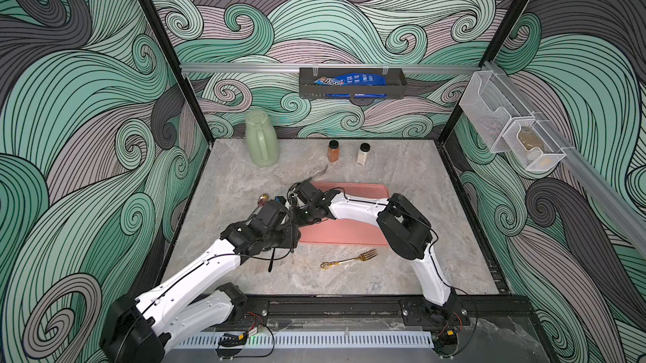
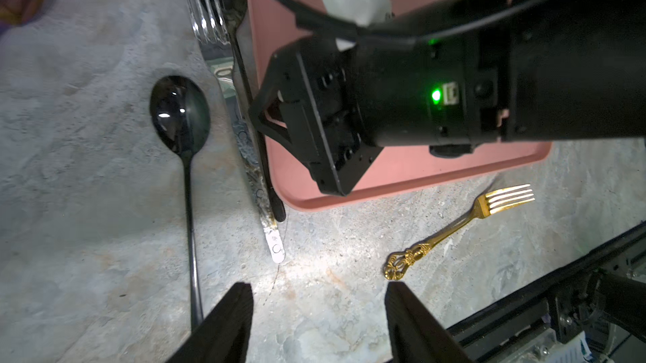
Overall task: Set the spoon and fork side by side
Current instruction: Adjust the tray at the center of the board, then pick up the fork at the center of the board.
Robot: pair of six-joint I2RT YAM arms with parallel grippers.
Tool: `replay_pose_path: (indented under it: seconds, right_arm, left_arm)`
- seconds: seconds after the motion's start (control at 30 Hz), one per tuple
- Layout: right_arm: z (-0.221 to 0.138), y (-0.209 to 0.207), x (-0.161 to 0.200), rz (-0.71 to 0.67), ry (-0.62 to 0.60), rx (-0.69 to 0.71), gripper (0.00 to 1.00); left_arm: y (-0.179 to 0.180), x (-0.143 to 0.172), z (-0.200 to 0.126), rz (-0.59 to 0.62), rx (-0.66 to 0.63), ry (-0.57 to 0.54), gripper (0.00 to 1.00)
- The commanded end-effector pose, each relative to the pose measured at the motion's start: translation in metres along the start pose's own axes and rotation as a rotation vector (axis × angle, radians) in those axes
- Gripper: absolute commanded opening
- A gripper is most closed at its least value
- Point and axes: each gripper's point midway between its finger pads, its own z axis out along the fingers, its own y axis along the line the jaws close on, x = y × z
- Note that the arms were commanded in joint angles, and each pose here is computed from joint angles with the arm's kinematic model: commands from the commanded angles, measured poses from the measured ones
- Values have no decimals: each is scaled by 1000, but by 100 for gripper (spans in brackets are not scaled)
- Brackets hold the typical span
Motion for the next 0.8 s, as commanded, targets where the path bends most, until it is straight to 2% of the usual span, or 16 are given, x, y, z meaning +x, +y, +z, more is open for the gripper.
replay_pose_path:
  seconds: [0.0,0.1,0.2,0.33,0.43,0.53,0.63,0.77]
  right_arm:
    - [6,7,11,-53,38,-25,24]
    - [-10,5,0,-30,6,-16,36]
    - [-36,1,-17,9,-34,-38,42]
    - [-91,-9,-43,29,-120,-33,45]
    - [-128,-27,-49,45,-168,-8,45]
    - [-162,-48,-46,69,-212,3,45]
    - [-189,-69,-34,99,-248,21,45]
    - [-217,-109,-8,176,-288,35,45]
  left_arm:
    - [23,-4,-16,-42,-89,-81,66]
    - [28,-4,-28,-45,-95,-115,66]
    - [31,-2,-33,-45,-108,-109,66]
    - [26,4,-27,-34,-81,-73,66]
    - [28,8,-19,-40,-98,-42,64]
    - [36,14,-8,-44,-144,-13,61]
    - [30,20,-3,-28,-138,58,50]
    - [-14,21,12,119,-10,112,47]
